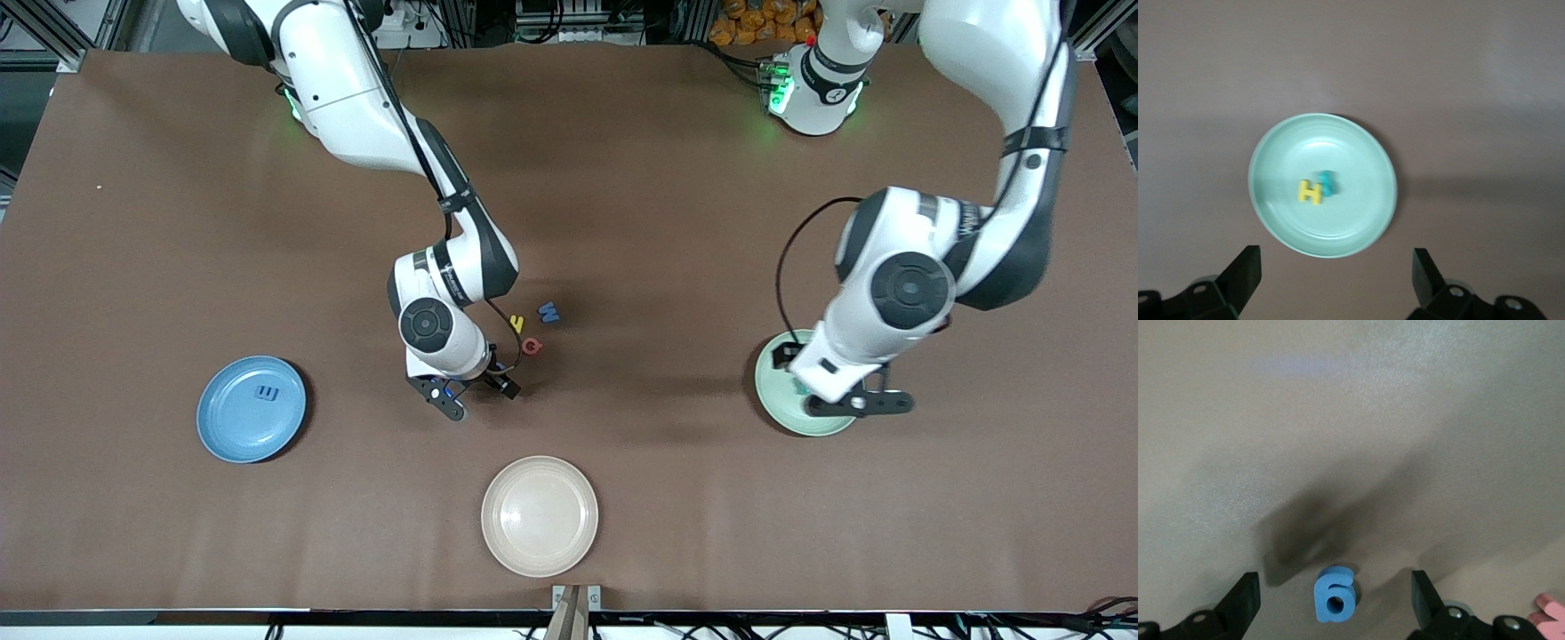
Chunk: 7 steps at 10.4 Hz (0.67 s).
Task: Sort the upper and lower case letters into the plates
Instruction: 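Grasp the blue b with the right gripper and carry it to the blue plate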
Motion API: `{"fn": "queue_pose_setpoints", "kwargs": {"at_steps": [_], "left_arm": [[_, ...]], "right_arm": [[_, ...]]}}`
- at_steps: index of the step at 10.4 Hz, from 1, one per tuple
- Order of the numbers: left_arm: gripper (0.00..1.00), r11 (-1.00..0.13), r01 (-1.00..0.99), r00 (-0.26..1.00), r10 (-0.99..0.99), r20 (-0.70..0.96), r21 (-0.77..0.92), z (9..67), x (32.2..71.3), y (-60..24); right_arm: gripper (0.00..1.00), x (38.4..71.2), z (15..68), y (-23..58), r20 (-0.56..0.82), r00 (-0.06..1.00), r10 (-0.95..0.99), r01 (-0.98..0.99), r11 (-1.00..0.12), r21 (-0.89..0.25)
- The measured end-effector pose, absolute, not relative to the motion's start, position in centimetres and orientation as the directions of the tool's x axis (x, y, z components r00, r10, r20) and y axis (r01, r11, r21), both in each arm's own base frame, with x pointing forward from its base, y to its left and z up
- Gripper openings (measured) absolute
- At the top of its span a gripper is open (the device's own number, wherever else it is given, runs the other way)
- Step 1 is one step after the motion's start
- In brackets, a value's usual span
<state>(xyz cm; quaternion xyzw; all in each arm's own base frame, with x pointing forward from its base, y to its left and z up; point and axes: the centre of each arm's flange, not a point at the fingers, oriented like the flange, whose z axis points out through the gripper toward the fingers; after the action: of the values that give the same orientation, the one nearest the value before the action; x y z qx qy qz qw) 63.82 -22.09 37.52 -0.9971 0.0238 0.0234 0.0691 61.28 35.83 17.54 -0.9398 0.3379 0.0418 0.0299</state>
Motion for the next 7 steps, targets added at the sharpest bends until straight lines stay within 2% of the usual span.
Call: {"fn": "queue_pose_setpoints", "kwargs": {"at_steps": [2, 7], "left_arm": [[1.0, -0.988, -0.09, 0.996, -0.085, -0.038, -0.123, 37.1, 63.3, -24.7], [1.0, -0.989, -0.093, 0.995, -0.09, -0.033, -0.116, 35.9, 63.8, -24.8]], "right_arm": [[1.0, 61.2, 17.5, 36.0, -0.101, 0.769, -0.631, -0.637, -0.771, -0.028], [0.99, 60.9, 17.6, 36.6, -0.106, 0.772, -0.626, -0.632, -0.775, -0.026]]}}
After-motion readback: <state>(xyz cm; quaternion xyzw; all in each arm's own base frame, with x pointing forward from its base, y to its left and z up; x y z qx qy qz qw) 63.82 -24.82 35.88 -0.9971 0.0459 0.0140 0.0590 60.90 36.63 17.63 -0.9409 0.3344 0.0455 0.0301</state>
